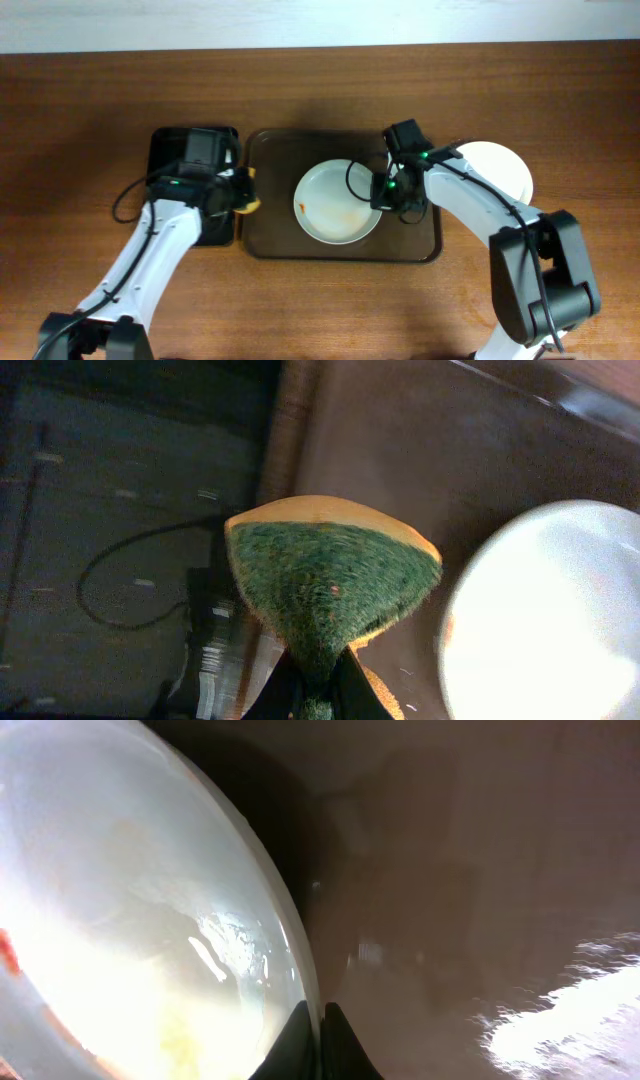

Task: Clean dirty plates on tray and stack at the side
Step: 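Carry the last plate with the right gripper onto the stack at right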

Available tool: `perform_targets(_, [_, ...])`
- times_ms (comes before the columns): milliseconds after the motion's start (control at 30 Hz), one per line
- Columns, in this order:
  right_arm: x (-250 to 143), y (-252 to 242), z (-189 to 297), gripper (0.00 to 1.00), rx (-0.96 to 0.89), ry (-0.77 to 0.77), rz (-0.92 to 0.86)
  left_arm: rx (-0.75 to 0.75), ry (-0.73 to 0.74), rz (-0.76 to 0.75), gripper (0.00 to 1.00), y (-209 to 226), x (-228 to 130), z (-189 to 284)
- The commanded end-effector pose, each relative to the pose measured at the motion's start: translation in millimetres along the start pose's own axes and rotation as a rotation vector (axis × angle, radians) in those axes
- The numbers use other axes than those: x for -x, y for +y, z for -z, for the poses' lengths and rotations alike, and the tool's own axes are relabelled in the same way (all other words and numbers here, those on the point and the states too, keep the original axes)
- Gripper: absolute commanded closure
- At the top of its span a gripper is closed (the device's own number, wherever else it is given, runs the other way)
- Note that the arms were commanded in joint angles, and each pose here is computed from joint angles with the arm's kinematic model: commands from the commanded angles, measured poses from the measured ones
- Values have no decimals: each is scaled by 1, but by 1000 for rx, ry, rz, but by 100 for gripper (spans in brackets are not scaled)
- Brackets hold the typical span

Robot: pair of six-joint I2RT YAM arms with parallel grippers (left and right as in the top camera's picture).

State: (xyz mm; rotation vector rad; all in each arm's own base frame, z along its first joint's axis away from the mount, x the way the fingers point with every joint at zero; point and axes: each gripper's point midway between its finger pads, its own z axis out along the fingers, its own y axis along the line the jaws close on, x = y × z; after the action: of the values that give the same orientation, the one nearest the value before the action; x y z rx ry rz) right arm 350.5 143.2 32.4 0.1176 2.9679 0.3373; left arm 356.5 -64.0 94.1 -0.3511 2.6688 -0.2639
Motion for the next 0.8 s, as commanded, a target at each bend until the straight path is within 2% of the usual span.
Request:
perform_targets(0, [29,-11,43,96,-118,-144,99,44,-36,31,100,27,16,9])
perform_targets(133, [40,-33,95,96,-372,-266,133,47,-37,37,100,29,17,9])
perform_targets(200, [27,-12,94,96,-351,-223,306,47,-37,36,100,29,16,9])
perform_targets(300, [-2,-6,91,96,-394,-145,326,48,-35,37,100,29,16,9])
perform_targets(400, [15,0,96,96,-385,-230,270,48,-34,37,100,30,16,9])
perform_targets(500, [49,9,117,96,-340,-349,224,48,-34,37,100,30,16,9])
perform_targets(600, [41,8,119,96,-370,-308,290,48,-34,37,100,30,16,9])
perform_targets(667, [40,-14,131,96,-534,-333,262,47,-35,37,100,29,16,9])
perform_targets(700, [45,-34,153,96,-710,-421,199,47,-34,37,100,29,16,9])
perform_targets(767, [51,-39,176,96,-853,-521,188,47,-34,37,100,29,16,9])
